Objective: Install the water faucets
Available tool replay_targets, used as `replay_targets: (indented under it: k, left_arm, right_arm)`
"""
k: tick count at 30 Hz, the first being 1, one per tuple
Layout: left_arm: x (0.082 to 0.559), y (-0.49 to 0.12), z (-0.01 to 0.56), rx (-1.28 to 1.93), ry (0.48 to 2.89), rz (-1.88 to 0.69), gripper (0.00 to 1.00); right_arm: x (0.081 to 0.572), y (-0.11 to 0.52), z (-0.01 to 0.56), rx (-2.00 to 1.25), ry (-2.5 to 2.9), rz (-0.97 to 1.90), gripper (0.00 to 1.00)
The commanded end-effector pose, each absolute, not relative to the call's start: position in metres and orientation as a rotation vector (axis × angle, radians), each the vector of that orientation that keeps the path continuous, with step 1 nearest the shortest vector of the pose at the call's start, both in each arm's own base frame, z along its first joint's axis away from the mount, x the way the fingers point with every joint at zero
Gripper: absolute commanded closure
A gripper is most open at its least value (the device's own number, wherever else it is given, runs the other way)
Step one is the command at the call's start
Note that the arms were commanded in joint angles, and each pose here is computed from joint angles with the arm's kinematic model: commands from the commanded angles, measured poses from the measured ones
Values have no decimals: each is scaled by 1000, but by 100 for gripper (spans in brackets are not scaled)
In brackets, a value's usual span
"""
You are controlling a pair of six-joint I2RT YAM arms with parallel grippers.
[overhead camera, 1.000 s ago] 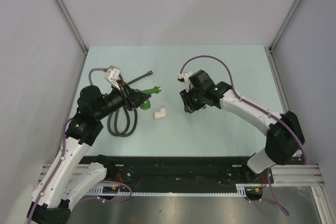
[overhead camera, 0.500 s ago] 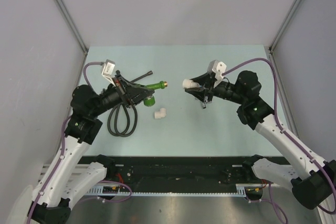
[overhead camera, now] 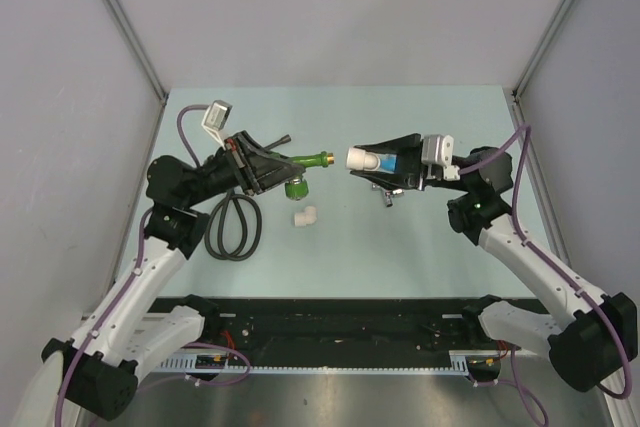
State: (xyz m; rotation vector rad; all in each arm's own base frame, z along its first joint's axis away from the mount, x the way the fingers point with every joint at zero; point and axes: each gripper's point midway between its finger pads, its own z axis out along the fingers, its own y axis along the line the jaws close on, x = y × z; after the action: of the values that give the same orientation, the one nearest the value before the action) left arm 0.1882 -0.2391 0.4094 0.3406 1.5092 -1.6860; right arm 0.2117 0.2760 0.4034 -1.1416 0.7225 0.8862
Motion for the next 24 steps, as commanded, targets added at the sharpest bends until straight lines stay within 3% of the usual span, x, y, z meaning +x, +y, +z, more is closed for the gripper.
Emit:
replay_targets:
  k: [1, 24]
  left_arm:
    - [170, -238, 439, 406, 1433, -1757, 100]
    - [156, -245, 443, 483, 1484, -1839, 100]
  right_arm:
    - [192, 273, 435, -1165, 491, 862, 100]
    - [166, 287, 453, -1255, 297, 838, 100]
